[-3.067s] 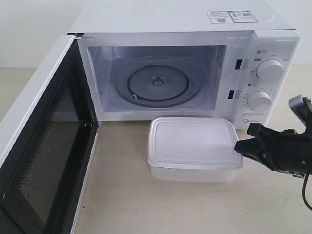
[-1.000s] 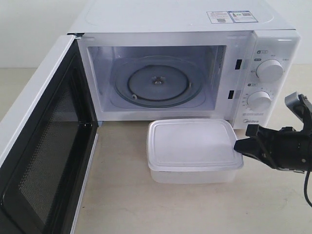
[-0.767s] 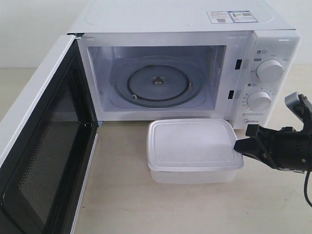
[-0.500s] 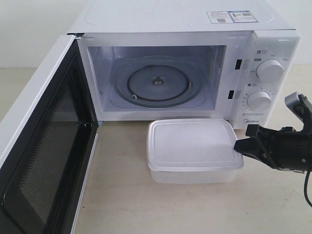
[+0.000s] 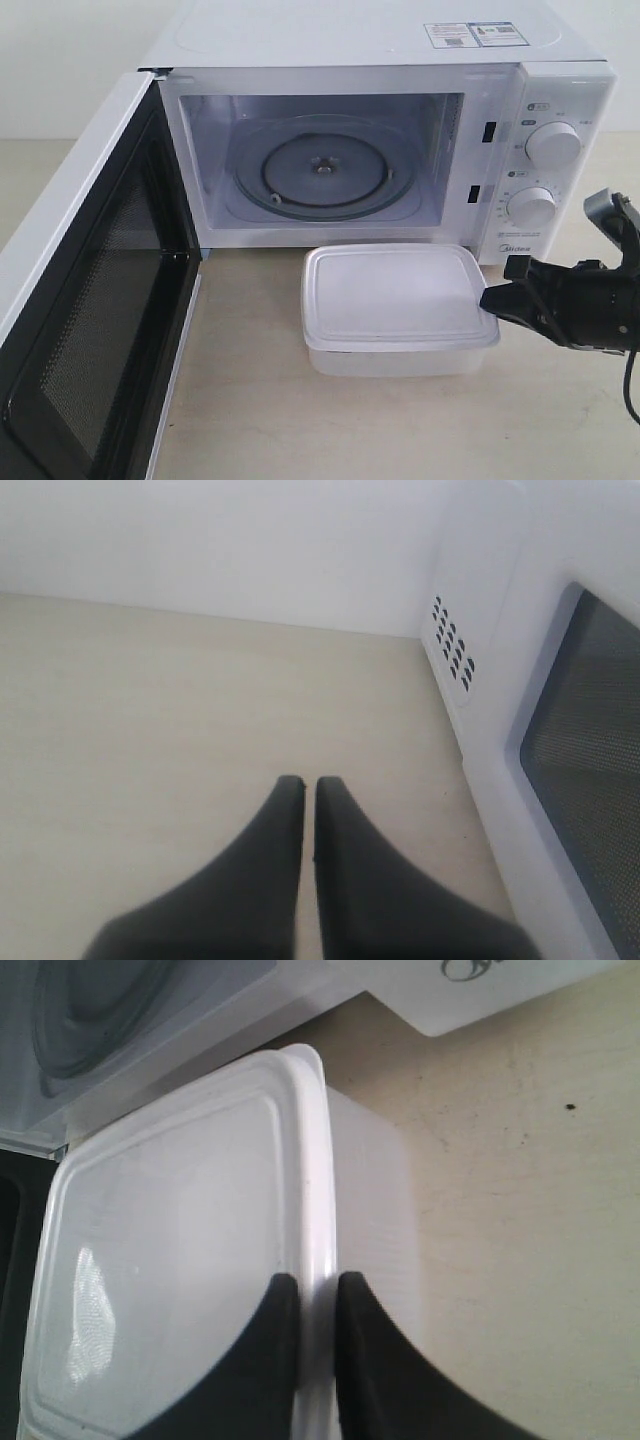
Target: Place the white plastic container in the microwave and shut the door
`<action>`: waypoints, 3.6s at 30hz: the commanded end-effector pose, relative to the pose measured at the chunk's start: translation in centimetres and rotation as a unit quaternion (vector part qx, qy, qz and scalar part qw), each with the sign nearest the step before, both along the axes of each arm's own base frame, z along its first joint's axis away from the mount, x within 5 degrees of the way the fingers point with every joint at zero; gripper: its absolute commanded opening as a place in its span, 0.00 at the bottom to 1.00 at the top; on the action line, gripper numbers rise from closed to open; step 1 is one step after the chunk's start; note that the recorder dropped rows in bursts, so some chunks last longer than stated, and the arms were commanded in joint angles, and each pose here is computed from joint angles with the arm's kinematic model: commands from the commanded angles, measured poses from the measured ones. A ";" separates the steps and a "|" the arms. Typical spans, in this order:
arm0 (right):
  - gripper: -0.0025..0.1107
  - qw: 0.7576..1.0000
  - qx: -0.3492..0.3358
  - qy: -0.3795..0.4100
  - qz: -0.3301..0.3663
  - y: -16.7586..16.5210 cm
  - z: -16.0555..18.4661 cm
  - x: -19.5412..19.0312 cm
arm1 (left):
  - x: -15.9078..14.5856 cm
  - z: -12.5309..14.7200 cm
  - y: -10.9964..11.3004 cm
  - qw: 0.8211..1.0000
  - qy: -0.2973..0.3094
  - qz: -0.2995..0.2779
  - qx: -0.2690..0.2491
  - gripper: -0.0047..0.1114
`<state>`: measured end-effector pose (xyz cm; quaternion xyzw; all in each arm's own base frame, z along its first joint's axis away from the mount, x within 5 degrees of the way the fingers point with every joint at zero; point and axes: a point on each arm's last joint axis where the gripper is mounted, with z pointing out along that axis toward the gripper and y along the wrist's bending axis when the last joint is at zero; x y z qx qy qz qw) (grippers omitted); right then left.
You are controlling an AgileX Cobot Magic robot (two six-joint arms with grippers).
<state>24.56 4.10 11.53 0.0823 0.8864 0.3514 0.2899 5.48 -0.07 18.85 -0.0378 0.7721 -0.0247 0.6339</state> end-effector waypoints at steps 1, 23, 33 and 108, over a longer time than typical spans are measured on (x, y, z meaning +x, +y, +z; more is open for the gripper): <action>0.25 0.998 -0.055 0.025 0.008 -0.6 -1.0 -0.5 | 0.0 -0.1 0.0 1.000 0.001 0.001 0.005 0.08; 0.49 0.998 -0.022 -0.021 0.060 0.5 7.2 -4.0 | 0.0 -0.1 0.0 1.000 0.001 0.001 0.005 0.08; 0.49 0.995 -0.003 -0.010 0.096 1.1 7.6 -4.9 | 0.0 -0.1 0.0 1.000 0.001 0.001 0.005 0.08; 0.49 0.993 0.022 0.001 0.115 1.5 7.8 -5.3 | 0.0 -0.1 0.0 1.000 0.001 0.001 0.005 0.08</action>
